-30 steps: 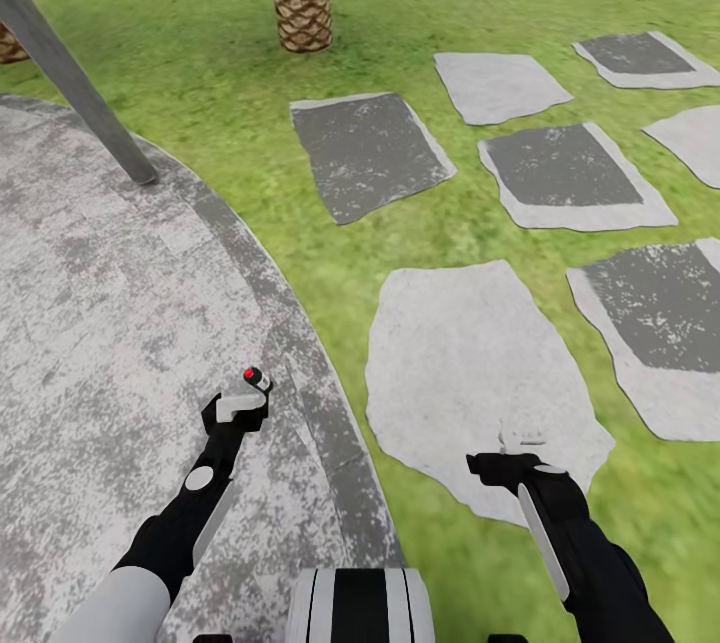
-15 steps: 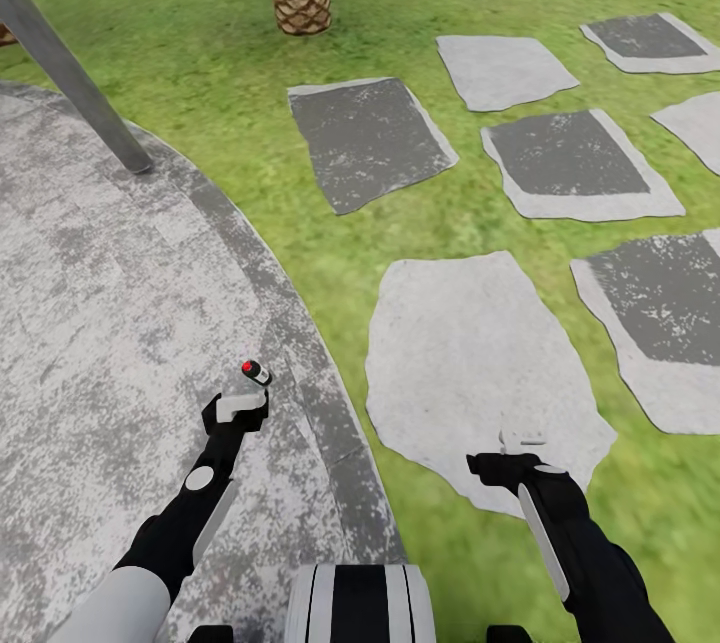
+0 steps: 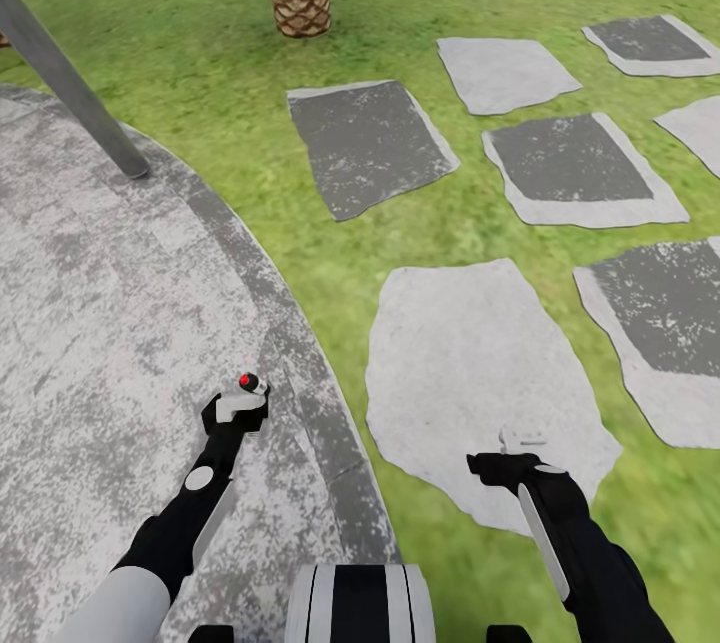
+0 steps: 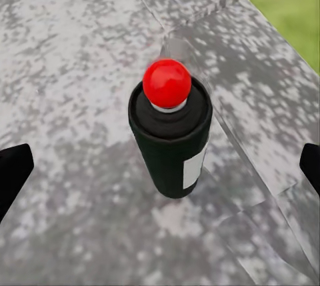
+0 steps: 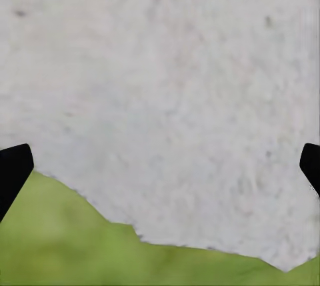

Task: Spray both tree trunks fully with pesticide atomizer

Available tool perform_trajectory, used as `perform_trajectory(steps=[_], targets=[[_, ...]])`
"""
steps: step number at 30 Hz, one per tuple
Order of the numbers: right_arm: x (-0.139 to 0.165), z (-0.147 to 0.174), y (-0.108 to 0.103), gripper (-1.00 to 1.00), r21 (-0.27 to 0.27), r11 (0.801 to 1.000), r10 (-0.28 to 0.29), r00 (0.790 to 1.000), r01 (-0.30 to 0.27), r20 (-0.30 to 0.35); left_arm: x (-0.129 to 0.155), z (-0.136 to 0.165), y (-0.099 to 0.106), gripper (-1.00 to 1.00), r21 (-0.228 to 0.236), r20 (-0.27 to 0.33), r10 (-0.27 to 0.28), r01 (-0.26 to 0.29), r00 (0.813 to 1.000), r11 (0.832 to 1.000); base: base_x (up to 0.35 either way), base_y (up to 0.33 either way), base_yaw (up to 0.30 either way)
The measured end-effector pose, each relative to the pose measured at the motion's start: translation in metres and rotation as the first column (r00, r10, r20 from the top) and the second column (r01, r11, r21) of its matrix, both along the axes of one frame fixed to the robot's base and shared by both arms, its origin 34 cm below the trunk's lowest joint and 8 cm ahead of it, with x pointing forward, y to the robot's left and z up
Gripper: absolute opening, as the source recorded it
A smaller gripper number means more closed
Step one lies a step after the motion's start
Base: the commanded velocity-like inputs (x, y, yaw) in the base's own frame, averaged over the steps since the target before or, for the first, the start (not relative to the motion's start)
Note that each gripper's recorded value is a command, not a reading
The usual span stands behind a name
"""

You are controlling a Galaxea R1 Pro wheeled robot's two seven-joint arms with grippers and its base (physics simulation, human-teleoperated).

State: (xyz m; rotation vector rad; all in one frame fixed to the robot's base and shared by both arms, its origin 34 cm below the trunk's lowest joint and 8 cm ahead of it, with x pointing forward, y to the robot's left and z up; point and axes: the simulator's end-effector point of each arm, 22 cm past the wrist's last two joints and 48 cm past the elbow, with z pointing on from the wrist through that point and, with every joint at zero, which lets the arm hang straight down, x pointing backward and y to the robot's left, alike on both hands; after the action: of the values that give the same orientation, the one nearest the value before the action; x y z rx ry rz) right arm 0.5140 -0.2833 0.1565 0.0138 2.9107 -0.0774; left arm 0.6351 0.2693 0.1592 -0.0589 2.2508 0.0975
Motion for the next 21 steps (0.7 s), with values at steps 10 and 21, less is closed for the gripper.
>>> perform_trajectory(steps=[10, 21], targets=[[-0.0001, 0.0000, 0.0002, 1.00, 0.000, 1.000, 0.000, 1.000, 0.000, 0.000, 0.0000, 0.0000, 0.0001, 1.00, 0.000, 0.000, 0.000, 0.000, 1.000, 1.000, 0.017, 0.000, 0.000], [-0.0001, 0.0000, 0.0000, 1.00, 0.000, 1.000, 0.000, 1.000, 0.000, 0.000, 0.0001, 0.0001, -0.0005, 1.00, 0.000, 0.000, -0.001, 0.001, 1.000, 1.000, 0.108, 0.000, 0.000]])
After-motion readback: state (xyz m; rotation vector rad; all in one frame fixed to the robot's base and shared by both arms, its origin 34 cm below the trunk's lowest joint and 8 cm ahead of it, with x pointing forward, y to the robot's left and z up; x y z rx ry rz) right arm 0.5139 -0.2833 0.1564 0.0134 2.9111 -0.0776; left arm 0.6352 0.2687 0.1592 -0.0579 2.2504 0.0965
